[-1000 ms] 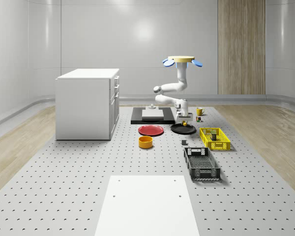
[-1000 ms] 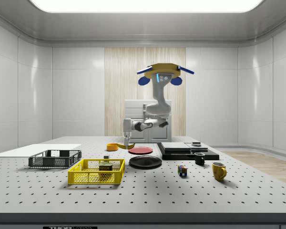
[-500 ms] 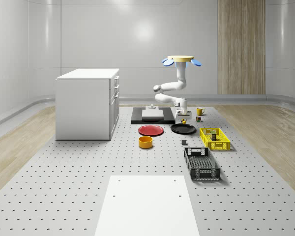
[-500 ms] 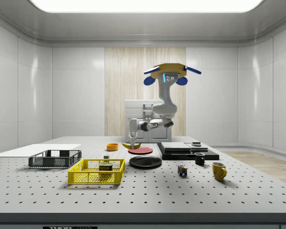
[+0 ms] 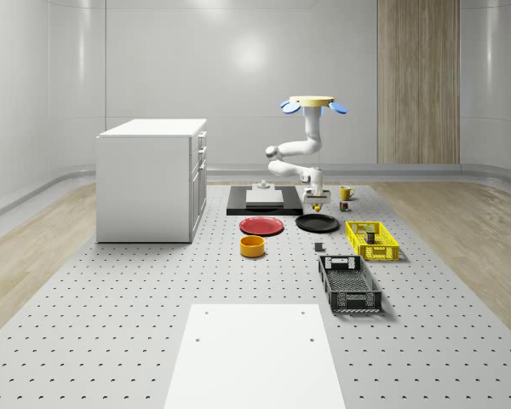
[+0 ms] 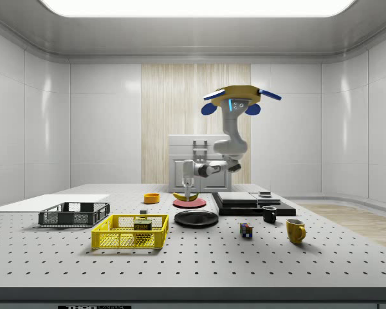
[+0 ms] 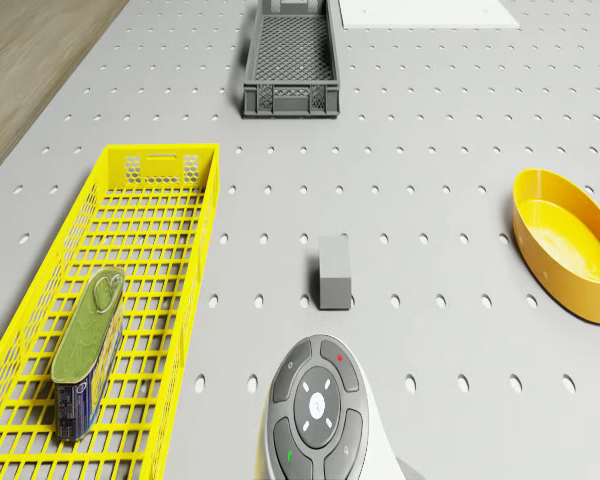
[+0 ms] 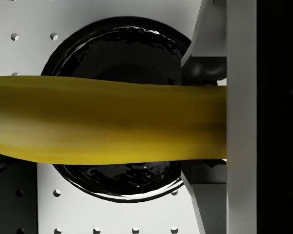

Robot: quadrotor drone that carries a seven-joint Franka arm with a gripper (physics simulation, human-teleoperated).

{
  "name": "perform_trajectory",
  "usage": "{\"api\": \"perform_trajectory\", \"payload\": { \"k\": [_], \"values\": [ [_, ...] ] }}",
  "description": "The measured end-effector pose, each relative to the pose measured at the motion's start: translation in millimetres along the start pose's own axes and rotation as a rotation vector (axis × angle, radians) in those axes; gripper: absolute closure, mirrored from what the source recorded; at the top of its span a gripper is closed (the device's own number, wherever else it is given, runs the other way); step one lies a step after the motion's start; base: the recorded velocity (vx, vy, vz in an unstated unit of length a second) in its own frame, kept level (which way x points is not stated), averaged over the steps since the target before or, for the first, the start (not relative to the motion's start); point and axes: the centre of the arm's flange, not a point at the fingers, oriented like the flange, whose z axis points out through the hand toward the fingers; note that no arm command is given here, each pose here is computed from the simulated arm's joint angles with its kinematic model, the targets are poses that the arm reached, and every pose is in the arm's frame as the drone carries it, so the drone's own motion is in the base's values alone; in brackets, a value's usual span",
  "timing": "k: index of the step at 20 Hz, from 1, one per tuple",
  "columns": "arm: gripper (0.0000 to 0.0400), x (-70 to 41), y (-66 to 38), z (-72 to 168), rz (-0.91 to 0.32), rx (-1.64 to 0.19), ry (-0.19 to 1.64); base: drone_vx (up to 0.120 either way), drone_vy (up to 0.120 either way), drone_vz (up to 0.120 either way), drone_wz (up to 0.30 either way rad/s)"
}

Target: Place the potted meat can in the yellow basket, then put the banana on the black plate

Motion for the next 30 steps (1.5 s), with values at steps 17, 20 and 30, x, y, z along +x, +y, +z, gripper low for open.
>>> {"api": "perform_trajectory", "payload": {
  "k": [17, 20, 30],
  "values": [
    [0.0203, 0.0, 0.0, 47, 0.001, 0.0, 0.0, -0.019, 0.0, 0.0, 0.0],
    [0.0203, -0.1, 0.0, 57, 0.001, 0.0, 0.0, 0.0, 0.0, 0.0, 0.0],
    [0.0203, -8.1, 7.9, 69, 0.003, 0.0, 0.001, 0.0, 0.0, 0.0, 0.0]
  ]
}}
